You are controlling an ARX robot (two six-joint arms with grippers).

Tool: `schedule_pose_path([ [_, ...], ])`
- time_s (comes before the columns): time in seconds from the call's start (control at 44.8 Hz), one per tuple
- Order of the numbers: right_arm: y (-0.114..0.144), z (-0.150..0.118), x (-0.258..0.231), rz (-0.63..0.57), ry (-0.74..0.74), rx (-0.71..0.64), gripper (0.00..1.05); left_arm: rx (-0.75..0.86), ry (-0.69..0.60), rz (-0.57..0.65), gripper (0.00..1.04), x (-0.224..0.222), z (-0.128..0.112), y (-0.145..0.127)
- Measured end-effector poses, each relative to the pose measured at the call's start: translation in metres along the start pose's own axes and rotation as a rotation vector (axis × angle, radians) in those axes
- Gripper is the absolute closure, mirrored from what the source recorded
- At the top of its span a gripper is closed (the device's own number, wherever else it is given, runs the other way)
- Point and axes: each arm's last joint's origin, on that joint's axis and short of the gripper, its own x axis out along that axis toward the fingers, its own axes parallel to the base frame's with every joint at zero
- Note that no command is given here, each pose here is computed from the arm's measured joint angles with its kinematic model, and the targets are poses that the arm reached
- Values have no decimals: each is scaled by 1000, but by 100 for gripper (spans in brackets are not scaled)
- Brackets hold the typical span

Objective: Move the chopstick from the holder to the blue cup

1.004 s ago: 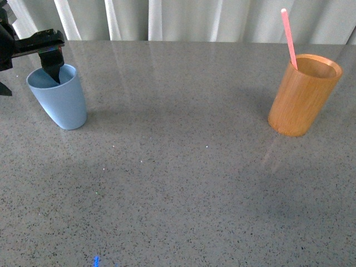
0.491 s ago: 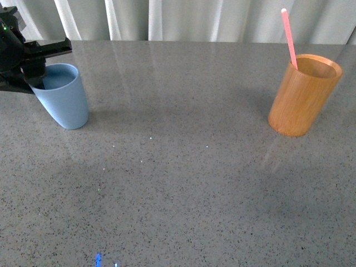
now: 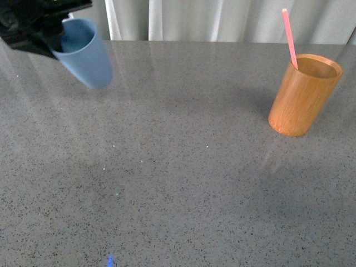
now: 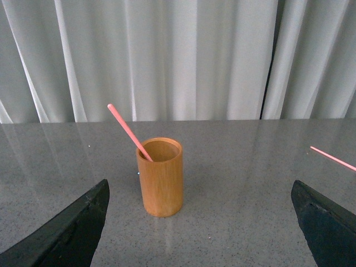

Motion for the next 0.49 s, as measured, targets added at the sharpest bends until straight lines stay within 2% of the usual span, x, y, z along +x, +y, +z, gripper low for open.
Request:
schedule_pose_path([
  [0.134,0,0,0,0,0,0,10,15,12,-20,101,-4,6,-41],
  [0.268,0,0,0,0,0,0,10,77,86,-5,101,14,-5,-82],
  [0.357,0,0,0,0,0,0,10,118,114,8,101,24,-15,-99],
  [0.491,0,0,0,0,0,0,10,156,128,10,101,31,-25,-110],
])
